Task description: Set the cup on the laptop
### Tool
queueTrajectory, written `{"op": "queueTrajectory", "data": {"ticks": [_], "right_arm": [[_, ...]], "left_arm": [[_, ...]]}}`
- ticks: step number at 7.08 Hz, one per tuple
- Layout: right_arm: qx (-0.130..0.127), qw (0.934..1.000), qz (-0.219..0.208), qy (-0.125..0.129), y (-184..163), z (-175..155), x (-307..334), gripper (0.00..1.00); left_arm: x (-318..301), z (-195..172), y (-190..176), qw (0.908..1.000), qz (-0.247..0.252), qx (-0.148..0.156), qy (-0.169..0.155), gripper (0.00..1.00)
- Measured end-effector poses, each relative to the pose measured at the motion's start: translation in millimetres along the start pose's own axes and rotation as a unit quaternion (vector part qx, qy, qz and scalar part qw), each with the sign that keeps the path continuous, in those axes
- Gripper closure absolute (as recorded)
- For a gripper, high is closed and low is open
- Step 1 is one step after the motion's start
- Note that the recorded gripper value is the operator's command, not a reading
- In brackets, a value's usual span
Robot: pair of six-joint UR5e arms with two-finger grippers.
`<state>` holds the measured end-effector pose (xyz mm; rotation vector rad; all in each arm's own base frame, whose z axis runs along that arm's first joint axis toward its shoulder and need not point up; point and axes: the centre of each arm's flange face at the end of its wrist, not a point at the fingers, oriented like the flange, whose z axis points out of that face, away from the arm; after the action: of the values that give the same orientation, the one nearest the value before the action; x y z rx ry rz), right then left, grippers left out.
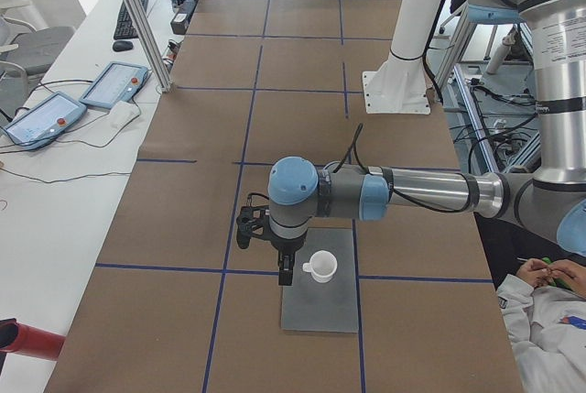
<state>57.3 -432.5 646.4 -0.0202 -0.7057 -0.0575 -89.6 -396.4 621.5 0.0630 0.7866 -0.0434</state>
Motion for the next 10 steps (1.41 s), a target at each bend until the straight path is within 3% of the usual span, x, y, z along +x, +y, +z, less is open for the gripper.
{"op": "queueTrajectory", "data": {"ticks": [2, 10], "right_arm": [[0.000, 1.0000, 0.000, 0.000, 0, 0, 0, 0.00], [-0.001, 1.0000, 0.001, 0.000, 0, 0, 0, 0.00]], "left_arm": [[4, 1, 2, 0.9997, -0.002, -0.002, 0.024, 0.00], [-2, 23, 0, 0.9982, 0.047, -0.034, 0.010, 0.00]]}}
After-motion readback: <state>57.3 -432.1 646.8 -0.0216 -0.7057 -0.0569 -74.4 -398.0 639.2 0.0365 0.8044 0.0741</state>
